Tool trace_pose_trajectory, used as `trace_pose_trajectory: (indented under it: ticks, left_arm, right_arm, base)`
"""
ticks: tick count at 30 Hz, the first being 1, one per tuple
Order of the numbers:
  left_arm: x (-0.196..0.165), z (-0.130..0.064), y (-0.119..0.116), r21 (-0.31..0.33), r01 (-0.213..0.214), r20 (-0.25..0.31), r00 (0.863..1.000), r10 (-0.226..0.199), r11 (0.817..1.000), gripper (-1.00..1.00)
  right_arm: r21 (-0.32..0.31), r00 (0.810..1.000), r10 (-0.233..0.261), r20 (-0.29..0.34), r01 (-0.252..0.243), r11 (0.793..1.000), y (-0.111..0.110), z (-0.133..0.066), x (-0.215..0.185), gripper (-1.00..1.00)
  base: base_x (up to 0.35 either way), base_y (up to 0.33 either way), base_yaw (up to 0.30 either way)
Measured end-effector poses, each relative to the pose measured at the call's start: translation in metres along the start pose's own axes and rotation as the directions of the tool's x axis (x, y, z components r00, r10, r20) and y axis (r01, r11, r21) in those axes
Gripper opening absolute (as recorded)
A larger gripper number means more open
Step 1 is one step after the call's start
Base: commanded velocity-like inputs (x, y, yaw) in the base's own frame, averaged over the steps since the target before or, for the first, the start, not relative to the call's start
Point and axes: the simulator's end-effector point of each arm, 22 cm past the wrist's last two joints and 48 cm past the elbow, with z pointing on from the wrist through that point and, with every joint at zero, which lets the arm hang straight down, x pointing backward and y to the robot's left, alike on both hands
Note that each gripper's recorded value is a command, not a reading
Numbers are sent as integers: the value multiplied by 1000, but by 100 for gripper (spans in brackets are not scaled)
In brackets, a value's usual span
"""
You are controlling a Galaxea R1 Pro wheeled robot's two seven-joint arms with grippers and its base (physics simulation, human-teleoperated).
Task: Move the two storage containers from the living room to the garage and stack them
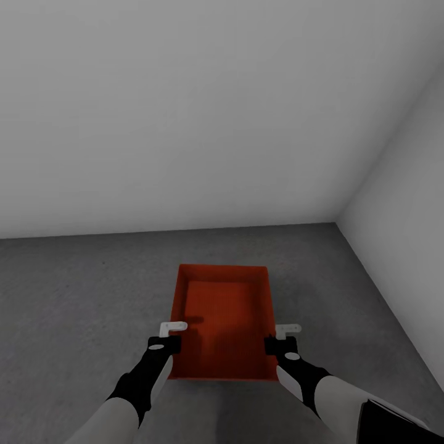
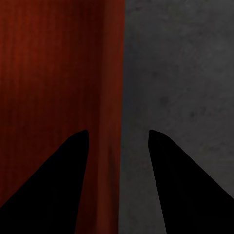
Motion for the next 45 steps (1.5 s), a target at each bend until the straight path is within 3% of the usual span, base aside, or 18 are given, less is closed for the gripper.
trace_pose_trajectory:
  ticks: [11,23,45]
  left_arm:
    - [1,3,0,0,-1,1,1000,1,1000,-100]
    - [13,22,-2,0,0,0,1000,0,1000,-100]
    - [13,22,-2,0,-2,1,1000,2,1000,-100]
  right_arm:
    - [0,1000,0,1,0,1000,0,3,2,-100]
    - [-1,1000,0,0,0,1000,2,20,16,-100]
    - [0,1000,1,1,-1,1000,2,20,16,-100]
  base:
    - [0,0,0]
    - [0,0,0]
    - [0,0,0]
